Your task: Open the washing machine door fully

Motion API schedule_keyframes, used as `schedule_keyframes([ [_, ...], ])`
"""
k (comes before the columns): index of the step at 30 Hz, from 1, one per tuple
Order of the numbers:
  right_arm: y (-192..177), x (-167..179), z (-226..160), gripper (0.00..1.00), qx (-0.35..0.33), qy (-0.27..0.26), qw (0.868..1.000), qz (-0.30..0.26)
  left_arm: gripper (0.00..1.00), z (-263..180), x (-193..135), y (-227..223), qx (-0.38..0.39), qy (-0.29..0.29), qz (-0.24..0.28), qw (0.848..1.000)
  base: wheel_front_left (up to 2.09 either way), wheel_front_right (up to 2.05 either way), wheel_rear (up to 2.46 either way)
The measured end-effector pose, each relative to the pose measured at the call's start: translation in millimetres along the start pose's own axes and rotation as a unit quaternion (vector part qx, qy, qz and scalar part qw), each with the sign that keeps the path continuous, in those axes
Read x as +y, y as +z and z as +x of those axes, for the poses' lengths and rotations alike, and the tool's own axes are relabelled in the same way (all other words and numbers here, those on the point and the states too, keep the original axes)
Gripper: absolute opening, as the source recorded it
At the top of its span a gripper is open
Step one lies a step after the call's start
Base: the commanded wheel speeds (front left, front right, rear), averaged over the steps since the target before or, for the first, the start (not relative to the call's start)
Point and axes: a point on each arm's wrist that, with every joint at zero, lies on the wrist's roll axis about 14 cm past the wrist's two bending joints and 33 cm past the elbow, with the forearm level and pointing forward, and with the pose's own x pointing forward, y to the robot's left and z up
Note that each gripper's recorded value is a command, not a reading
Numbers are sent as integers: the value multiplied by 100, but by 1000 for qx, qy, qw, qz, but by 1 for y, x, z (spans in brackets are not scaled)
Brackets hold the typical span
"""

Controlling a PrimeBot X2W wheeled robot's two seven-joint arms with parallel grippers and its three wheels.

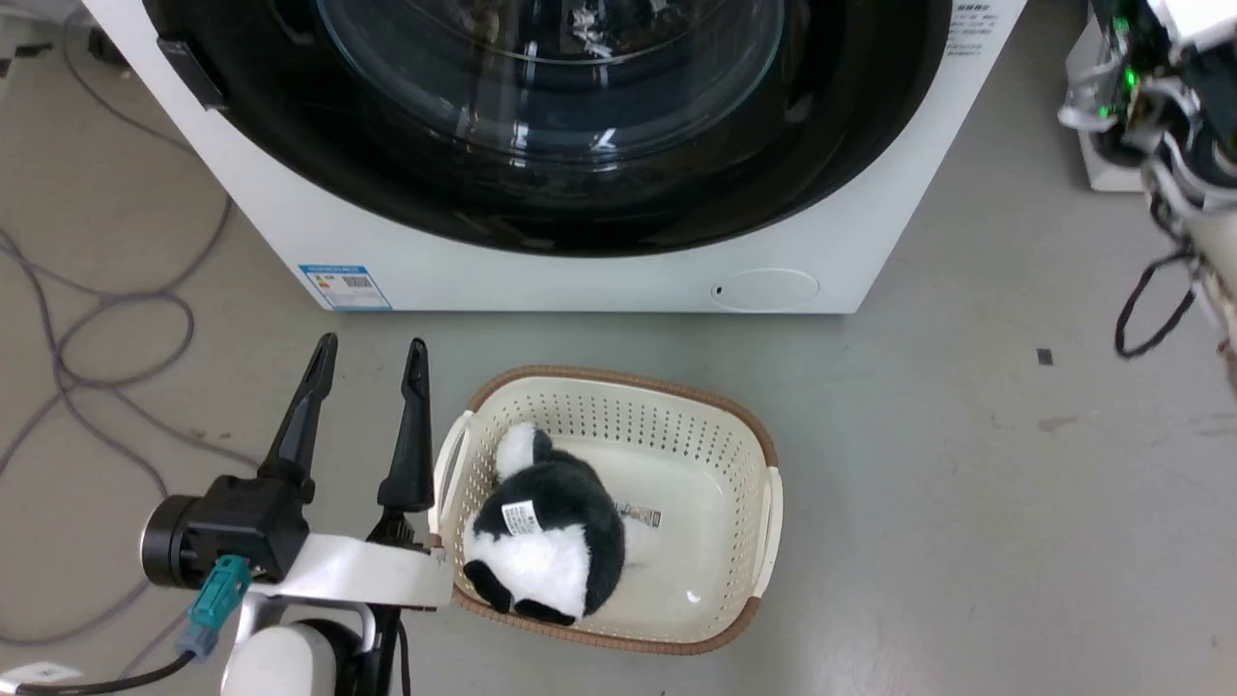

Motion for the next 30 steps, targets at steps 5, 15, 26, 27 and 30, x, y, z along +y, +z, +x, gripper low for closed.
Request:
schedule_keyframes([
  [5, -11, -3, 19, 0, 55, -24, 998, -32, 100, 6, 0, -3, -2, -2, -5, 1000, 0, 0, 0],
  [15, -17, -5, 51, 0, 132, -66, 983, -114, 100, 18, 2, -11, -8, -3, -14, 1000, 0, 0, 0],
  [26, -34, 0, 68, 0, 218, -88, 962, -141, 100, 26, 4, -19, -9, -4, -24, 1000, 0, 0, 0],
  [27, -35, 0, 68, 0, 227, -90, 959, -144, 100, 26, 4, -20, -9, -4, -25, 1000, 0, 0, 0],
  [30, -41, 2, 68, 0, 252, -93, 952, -150, 100, 29, 3, -17, -17, -6, -28, 999, 0, 0, 0],
])
